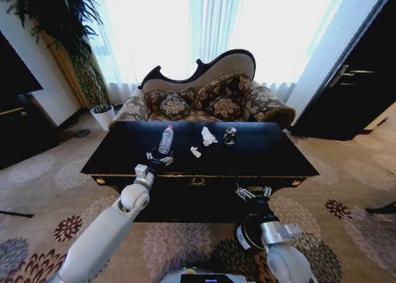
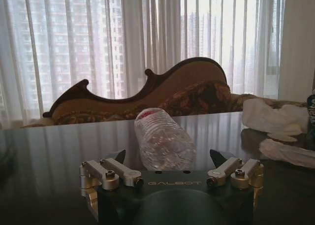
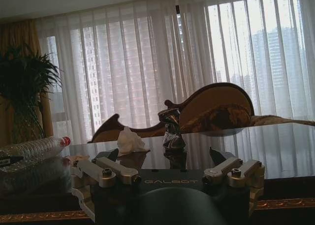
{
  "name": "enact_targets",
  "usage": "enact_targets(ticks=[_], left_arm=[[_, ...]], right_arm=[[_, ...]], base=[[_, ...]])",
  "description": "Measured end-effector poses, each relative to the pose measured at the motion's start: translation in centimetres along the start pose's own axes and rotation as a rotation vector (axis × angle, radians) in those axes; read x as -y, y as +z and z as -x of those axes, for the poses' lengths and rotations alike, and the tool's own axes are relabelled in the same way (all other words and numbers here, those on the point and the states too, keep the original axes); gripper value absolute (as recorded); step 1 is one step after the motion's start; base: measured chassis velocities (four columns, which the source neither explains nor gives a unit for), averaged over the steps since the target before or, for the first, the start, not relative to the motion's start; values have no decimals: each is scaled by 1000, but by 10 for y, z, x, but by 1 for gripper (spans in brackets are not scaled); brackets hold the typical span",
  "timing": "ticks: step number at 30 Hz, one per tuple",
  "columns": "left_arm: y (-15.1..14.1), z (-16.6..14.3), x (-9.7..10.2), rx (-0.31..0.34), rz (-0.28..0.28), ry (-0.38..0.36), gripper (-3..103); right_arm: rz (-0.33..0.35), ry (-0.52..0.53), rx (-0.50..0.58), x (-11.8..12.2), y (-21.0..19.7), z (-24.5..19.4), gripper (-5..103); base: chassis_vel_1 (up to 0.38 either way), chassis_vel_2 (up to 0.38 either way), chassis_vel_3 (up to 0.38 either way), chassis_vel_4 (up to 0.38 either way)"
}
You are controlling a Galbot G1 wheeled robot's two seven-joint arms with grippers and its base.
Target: Move to the front of the table and place the trash on the table into the trash bin.
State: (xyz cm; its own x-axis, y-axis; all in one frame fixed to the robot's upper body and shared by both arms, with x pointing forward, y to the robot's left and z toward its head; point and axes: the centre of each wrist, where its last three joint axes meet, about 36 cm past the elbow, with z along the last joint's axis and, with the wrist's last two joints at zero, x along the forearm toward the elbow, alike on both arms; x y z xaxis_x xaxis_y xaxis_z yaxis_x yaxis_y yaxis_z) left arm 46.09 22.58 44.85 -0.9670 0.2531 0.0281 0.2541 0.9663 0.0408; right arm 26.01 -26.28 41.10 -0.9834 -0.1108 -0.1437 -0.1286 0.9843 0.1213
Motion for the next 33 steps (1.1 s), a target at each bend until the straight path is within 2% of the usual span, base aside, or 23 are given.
enact_targets(ticks=[8,10,12,16,18,21,26,33], left_arm=[[-5,17,-12,21,20,2,97],[-4,19,-11,22,17,2,90],[-4,19,-10,21,15,3,90],[2,17,-7,10,15,4,68],[3,16,-7,8,14,3,68],[6,11,-6,6,12,3,52],[6,4,-4,7,9,4,43],[-13,-17,-1,27,6,11,41]], right_arm=[[-3,-6,4,-2,-3,0,100],[-3,-6,5,-3,-5,-1,100],[-3,-6,5,-3,-5,-1,100],[-3,-4,6,-4,-6,-1,100],[-2,-4,7,-4,-7,-1,100],[-1,-2,9,-5,-8,-2,100],[3,1,12,-6,-9,-2,100],[-12,8,12,-6,-10,-4,100]], base=[[0,0,0,0],[0,0,0,0],[0,0,0,0],[0,0,0,0],[0,0,0,0],[0,0,0,0],[0,0,0,0],[0,0,0,0]])
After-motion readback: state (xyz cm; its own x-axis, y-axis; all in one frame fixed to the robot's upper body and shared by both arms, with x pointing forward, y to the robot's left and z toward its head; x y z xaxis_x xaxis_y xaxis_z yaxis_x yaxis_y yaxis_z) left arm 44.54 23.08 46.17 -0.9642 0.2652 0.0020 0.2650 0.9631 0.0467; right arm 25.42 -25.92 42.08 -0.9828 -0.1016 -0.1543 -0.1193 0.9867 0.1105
